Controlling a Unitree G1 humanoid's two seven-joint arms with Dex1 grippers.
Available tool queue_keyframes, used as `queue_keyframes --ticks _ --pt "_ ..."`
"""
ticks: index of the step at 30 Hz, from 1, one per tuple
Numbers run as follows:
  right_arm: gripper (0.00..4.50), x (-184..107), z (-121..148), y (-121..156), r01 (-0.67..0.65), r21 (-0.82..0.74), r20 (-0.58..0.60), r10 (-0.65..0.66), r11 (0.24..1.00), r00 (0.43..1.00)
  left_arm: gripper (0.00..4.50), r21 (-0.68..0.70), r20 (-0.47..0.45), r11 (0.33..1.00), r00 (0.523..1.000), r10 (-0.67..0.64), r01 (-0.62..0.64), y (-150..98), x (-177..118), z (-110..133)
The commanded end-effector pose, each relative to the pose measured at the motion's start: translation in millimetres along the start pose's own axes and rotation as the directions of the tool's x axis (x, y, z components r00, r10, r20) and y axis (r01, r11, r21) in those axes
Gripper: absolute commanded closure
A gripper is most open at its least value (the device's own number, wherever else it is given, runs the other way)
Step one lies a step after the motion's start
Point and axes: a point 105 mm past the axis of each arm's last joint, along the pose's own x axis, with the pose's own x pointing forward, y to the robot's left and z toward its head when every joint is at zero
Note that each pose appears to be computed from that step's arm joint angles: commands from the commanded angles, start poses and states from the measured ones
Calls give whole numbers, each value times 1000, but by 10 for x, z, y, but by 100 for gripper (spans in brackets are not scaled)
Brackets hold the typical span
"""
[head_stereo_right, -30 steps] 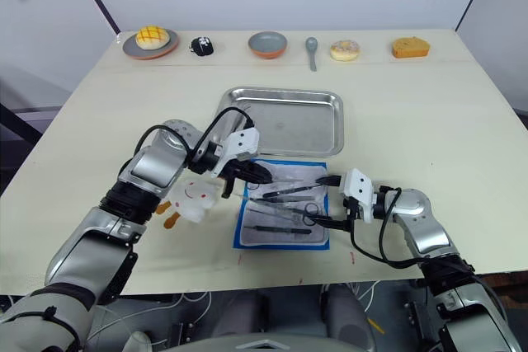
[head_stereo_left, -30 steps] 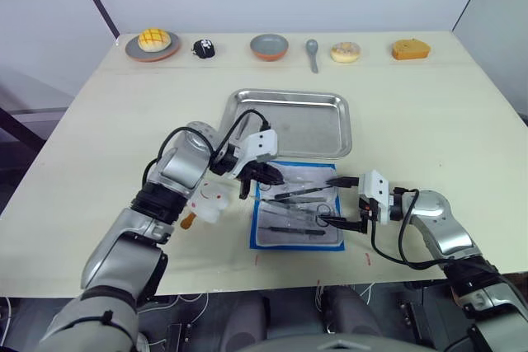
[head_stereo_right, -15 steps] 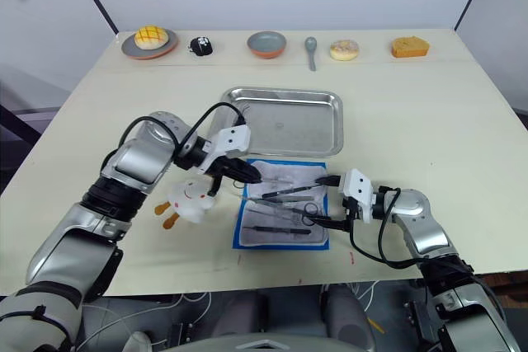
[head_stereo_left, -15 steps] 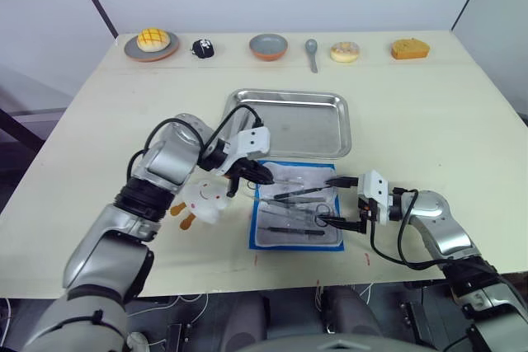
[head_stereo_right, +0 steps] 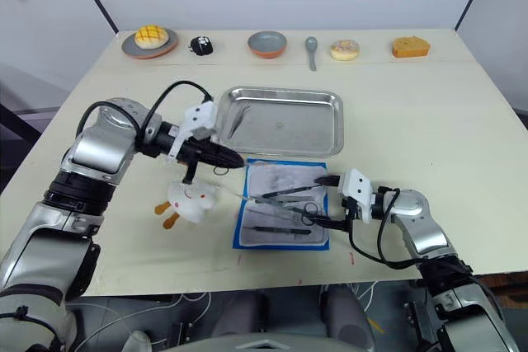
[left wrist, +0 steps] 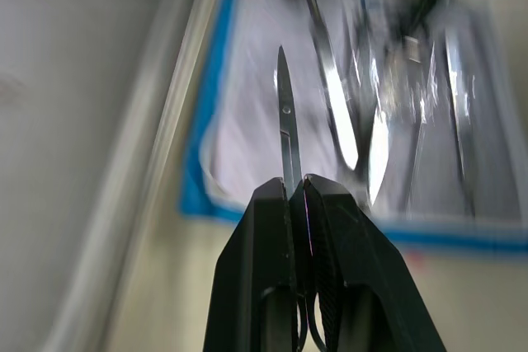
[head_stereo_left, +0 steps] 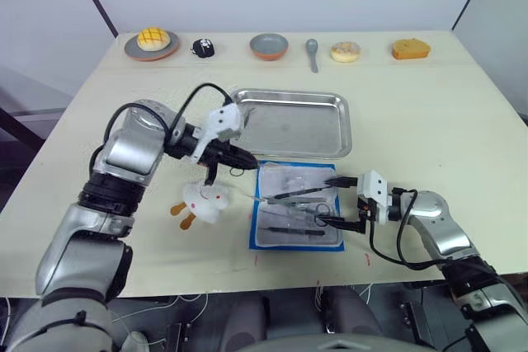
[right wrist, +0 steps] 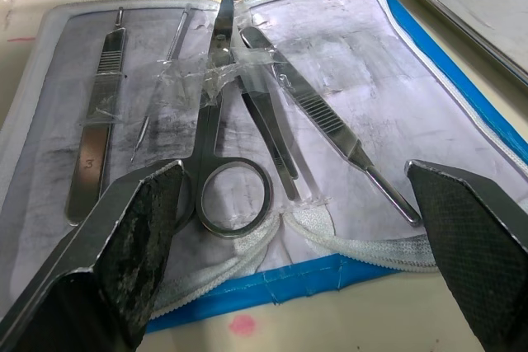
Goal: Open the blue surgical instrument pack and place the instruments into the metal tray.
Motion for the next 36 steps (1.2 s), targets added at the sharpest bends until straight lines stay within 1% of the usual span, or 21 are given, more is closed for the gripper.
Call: queue_keyframes --ticks 1,4,6,7,13,14,15,16,17,20,21,23,28,29,33,36 --pt "0 -18 -511 225 -16 114 -181 37 993 983 444 -19 137 983 973 185 -184 158 -71 285" --pt "0 -15 -517 221 -16 115 -181 37 993 983 444 -91 183 942 924 334 -323 308 -37 348" --pt "0 -12 -516 216 -17 115 -181 38 993 983 444 -139 198 904 883 425 -404 388 -6 362" --pt "0 -11 -515 213 -17 114 -180 38 993 983 444 -171 190 881 863 468 -441 424 11 350" --pt "0 -19 -525 214 -20 114 -184 41 993 982 444 -261 108 735 738 667 -626 572 217 264" --pt "0 -19 -524 215 -21 114 -184 42 993 982 444 -299 86 705 718 691 -643 601 242 230" --pt "0 -21 -525 214 -21 114 -184 41 993 982 444 -303 59 676 694 717 -672 642 256 189" --pt "0 -23 -524 212 -20 114 -185 41 993 982 444 -290 51 658 675 736 -695 675 266 168" --pt "0 -27 -525 212 -20 114 -185 41 993 982 444 -307 31 627 651 759 -716 712 291 115" --pt "0 -32 -529 219 -20 114 -186 42 993 982 444 -320 -6 582 616 788 -748 760 367 11" --pt "0 -32 -530 220 -19 115 -186 41 993 982 444 -344 -18 562 603 797 -752 778 385 -22" --pt "0 -29 -530 229 -16 117 -184 37 993 982 444 -354 -48 516 566 823 -780 827 397 -92" --pt "0 -37 -537 248 -15 120 -185 37 993 982 444 -360 -95 484 548 831 -797 867 458 -203" --pt "0 -38 -538 248 -15 120 -185 37 993 982 444 -365 -105 469 536 838 -804 882 455 -223" --pt "0 -42 -536 237 -14 118 -187 36 993 982 444 -395 -148 425 513 845 -815 910 459 -293" --pt "0 -43 -534 224 -11 116 -187 33 993 982 444 -402 -166 417 513 842 -815 907 482 -329"
